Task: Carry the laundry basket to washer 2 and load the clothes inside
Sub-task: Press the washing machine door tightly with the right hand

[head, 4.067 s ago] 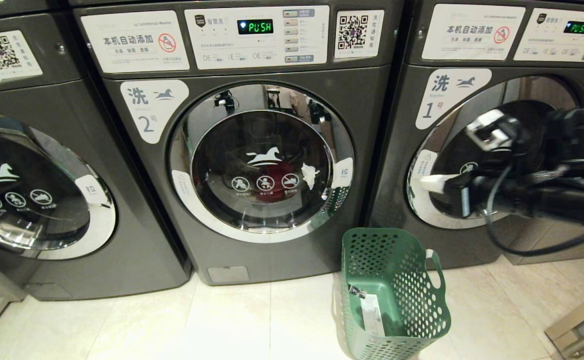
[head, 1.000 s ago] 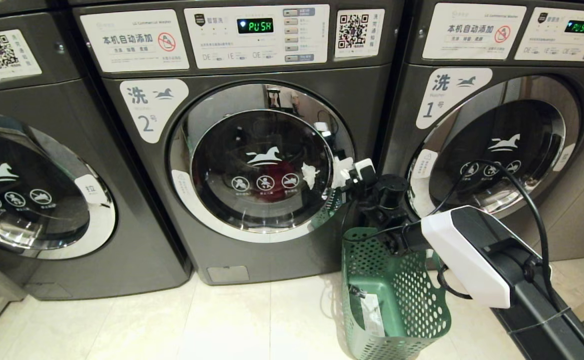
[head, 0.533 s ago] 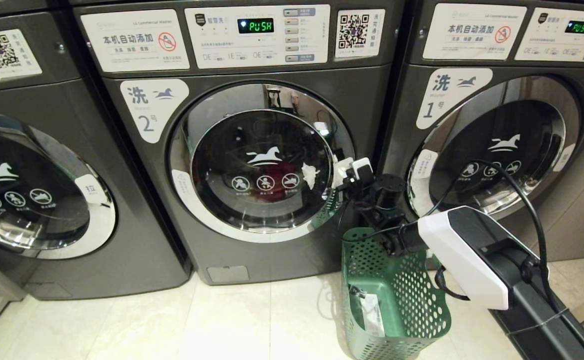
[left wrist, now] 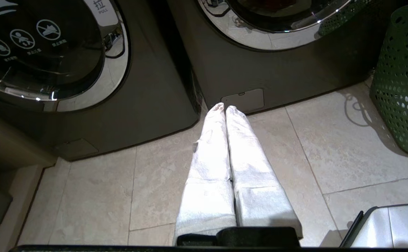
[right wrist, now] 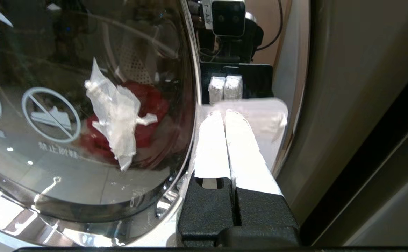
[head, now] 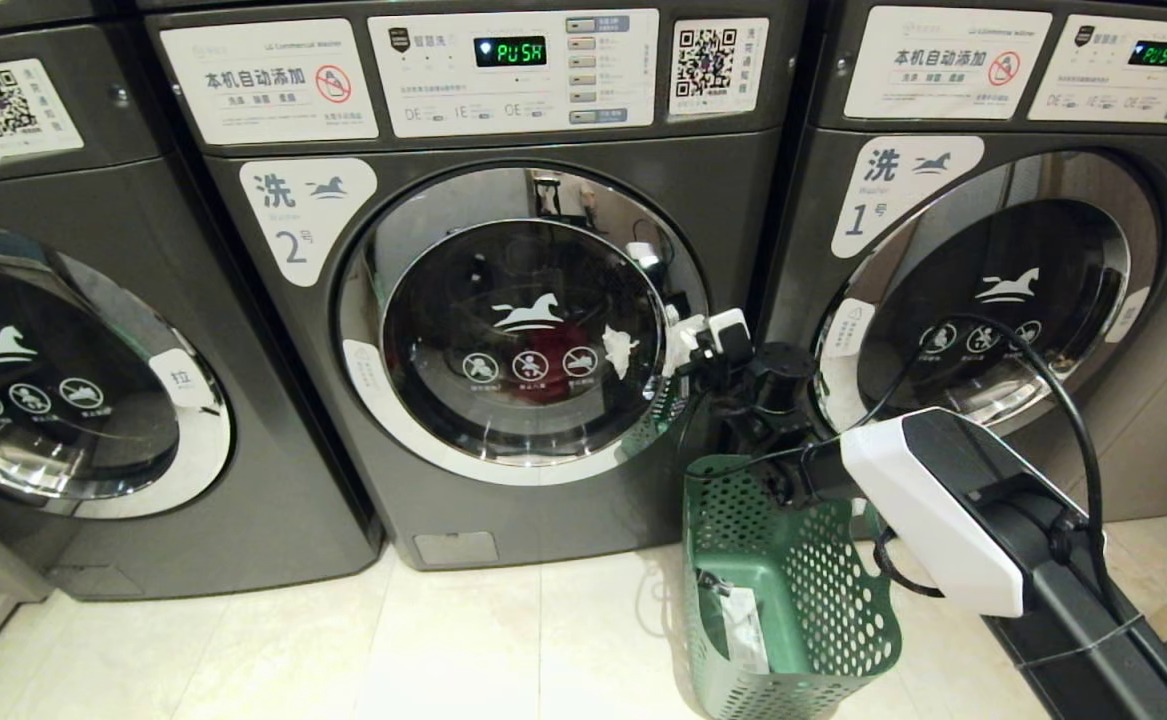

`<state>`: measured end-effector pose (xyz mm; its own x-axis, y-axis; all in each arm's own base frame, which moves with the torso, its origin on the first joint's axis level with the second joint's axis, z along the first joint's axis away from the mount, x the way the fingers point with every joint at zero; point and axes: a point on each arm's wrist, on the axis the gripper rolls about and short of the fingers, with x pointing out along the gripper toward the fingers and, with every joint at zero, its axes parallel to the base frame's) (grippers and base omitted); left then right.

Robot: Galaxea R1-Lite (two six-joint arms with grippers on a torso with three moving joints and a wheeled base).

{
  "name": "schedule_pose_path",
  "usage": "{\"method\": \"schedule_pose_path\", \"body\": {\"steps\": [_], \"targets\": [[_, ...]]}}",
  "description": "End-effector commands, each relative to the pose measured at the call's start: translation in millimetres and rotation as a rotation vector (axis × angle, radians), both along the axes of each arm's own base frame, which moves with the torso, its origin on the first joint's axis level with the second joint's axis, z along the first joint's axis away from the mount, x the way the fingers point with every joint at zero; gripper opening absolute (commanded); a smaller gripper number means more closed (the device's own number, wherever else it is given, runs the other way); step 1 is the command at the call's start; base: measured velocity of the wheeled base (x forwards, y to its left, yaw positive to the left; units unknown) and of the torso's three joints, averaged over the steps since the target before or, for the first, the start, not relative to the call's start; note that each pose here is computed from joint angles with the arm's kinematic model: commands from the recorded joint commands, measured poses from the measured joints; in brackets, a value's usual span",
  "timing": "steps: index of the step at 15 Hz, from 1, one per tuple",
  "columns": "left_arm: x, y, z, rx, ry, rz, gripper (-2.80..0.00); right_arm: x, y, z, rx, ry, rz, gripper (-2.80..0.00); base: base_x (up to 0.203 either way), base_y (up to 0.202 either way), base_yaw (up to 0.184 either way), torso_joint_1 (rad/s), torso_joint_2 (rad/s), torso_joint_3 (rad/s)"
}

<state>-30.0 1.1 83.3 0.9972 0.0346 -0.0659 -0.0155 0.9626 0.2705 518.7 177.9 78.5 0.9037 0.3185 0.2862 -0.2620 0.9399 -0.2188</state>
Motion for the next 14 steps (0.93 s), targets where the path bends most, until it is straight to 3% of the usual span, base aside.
{"method": "schedule_pose_path", "body": {"steps": [1, 3, 5, 8, 11, 13, 14], "targets": [[-0.1, 0.3, 0.3, -0.026, -0.002, 0.013, -2.80, -1.8, -0.7, 12.9, 0.004, -0.019, 0.000, -2.80, 0.000, 0.000, 0.000, 0.000, 0.00, 0.000], [-0.4, 0.9, 1.1, -0.112, -0.010, 0.045, -2.80, -3.0, -0.2, 19.9, 0.004, -0.021, 0.002, -2.80, 0.000, 0.000, 0.000, 0.000, 0.00, 0.000], [-0.5, 1.7, 1.4, -0.143, -0.017, 0.083, -2.80, -3.4, -0.3, 22.0, 0.004, -0.022, 0.004, -2.80, 0.000, 0.000, 0.000, 0.000, 0.00, 0.000], [1.8, 1.5, 2.2, -0.138, -0.064, 0.074, -2.80, -3.0, 1.4, 17.8, -0.003, -0.007, 0.008, -2.80, 0.000, 0.000, 0.000, 0.000, 0.00, 0.000], [5.4, 0.1, 2.2, -0.065, -0.132, 0.009, -2.80, -4.3, 3.8, 19.8, 0.001, -0.011, 0.012, -2.80, 0.000, 0.000, 0.000, 0.000, 0.00, 0.000], [6.3, -1.4, 5.8, -0.061, -0.200, -0.063, -2.80, -4.5, 3.7, 21.1, 0.003, -0.013, 0.012, -2.80, 0.000, 0.000, 0.000, 0.000, 0.00, 0.000], [6.6, -0.7, 4.3, -0.081, -0.188, -0.032, -2.80, -4.3, 3.5, 20.6, 0.002, -0.012, 0.012, -2.80, 0.000, 0.000, 0.000, 0.000, 0.00, 0.000]]}}
